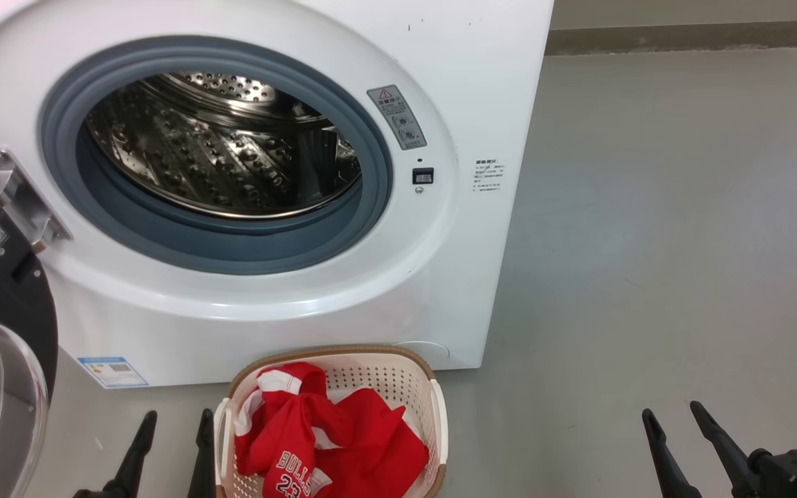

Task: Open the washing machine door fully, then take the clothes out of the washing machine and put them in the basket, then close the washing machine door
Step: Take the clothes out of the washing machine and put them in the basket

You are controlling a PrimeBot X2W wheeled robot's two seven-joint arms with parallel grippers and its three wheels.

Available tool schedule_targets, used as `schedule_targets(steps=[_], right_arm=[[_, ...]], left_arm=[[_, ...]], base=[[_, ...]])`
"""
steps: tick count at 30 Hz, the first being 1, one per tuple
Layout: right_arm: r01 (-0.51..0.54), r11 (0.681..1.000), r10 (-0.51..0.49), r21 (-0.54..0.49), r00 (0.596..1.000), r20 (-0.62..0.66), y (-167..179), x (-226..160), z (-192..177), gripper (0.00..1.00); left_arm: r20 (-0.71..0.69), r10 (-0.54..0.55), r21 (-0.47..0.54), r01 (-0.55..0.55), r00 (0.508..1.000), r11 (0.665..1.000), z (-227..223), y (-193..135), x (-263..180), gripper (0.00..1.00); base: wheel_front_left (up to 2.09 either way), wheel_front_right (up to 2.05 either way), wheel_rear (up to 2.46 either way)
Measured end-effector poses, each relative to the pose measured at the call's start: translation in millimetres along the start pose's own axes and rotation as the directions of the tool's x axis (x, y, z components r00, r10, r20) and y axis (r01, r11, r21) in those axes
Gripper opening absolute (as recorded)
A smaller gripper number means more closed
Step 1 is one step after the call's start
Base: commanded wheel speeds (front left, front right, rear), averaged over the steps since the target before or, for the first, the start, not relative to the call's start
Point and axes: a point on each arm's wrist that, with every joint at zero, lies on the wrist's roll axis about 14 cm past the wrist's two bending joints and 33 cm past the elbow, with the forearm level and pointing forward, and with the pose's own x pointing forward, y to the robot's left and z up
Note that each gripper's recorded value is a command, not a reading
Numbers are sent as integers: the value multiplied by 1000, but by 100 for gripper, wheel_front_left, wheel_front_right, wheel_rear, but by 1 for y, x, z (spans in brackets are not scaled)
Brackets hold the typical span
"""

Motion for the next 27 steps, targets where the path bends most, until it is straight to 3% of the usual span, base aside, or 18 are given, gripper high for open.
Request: schedule_targets(steps=[27], right_arm=[[12,1000,-12,0,1000,4,-4,-2,1,100]], left_arm=[[15,-3,-3,3,1000,1000,4,-4,-4,100]], base=[[-1,1,0]])
